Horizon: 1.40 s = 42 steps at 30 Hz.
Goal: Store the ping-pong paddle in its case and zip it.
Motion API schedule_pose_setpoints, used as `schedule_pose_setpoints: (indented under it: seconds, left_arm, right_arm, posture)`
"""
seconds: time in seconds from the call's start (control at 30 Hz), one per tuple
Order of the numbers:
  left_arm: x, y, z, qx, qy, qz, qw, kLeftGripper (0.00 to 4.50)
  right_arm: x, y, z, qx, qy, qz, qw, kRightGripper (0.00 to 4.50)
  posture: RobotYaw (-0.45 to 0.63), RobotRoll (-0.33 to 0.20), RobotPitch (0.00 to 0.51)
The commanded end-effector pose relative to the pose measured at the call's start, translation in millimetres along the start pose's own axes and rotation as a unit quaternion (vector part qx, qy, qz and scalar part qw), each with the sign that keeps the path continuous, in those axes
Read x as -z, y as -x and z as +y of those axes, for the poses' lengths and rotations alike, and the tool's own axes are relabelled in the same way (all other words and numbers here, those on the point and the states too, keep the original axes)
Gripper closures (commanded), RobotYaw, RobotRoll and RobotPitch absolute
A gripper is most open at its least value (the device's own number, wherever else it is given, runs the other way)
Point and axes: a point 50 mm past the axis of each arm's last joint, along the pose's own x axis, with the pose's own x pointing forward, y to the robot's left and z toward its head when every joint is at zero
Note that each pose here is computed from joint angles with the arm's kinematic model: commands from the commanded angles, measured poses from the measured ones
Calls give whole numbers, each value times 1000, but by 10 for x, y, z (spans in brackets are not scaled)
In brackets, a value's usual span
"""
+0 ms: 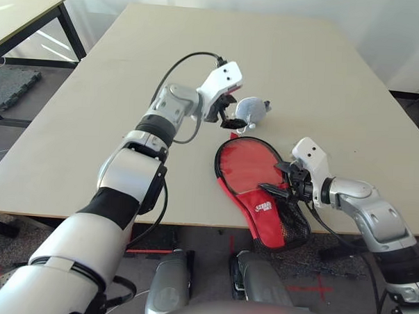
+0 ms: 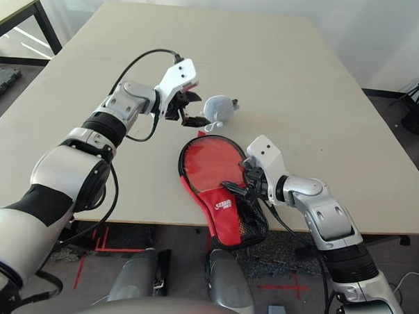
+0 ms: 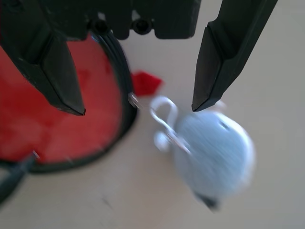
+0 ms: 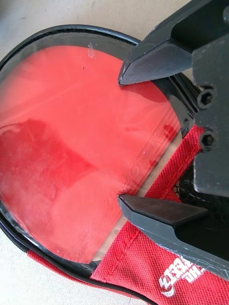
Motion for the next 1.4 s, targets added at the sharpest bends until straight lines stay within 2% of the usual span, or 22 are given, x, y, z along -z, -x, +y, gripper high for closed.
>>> schedule_pose_setpoints:
  seconds: [0.03,0.3,0.47,0.67,0.87,0.97,1.2,1.4]
  left_arm:
    - [76,-22,-122,42,9,9,999,21]
    - [250,-125,-422,87,30,28,995,21]
    - [320,-179,-519,91,37,36,995,21]
    - [341,-195,-577,95,33,38,994,21]
    - [345,-220,-669,104,29,35,994,21]
    - [357,-233,-734,111,29,35,993,21]
    - [347,-250,-813,117,31,32,992,21]
    - [350,-251,-848,119,36,32,992,21]
  right_arm:
    - [566,-118,136,-28,-66,125,990,0]
    - [462,-61,27,-16,-79,96,992,0]
    - [103,79,-197,9,-105,-3,994,0]
    - [-292,137,-382,40,-121,-102,987,0]
    - [-633,-45,-569,108,-135,-190,966,0]
    - [-752,-186,-634,139,-135,-208,959,0]
    - [-901,-442,-758,200,-148,-230,941,0]
    - [-931,-586,-810,234,-151,-230,932,0]
  posture:
    - [-15,0,105]
    - [-13,0,103]
    - [-19,0,103]
    - [-13,0,104]
    - [2,0,106]
    - [17,0,109]
    - [36,0,112]
    - [48,0,113]
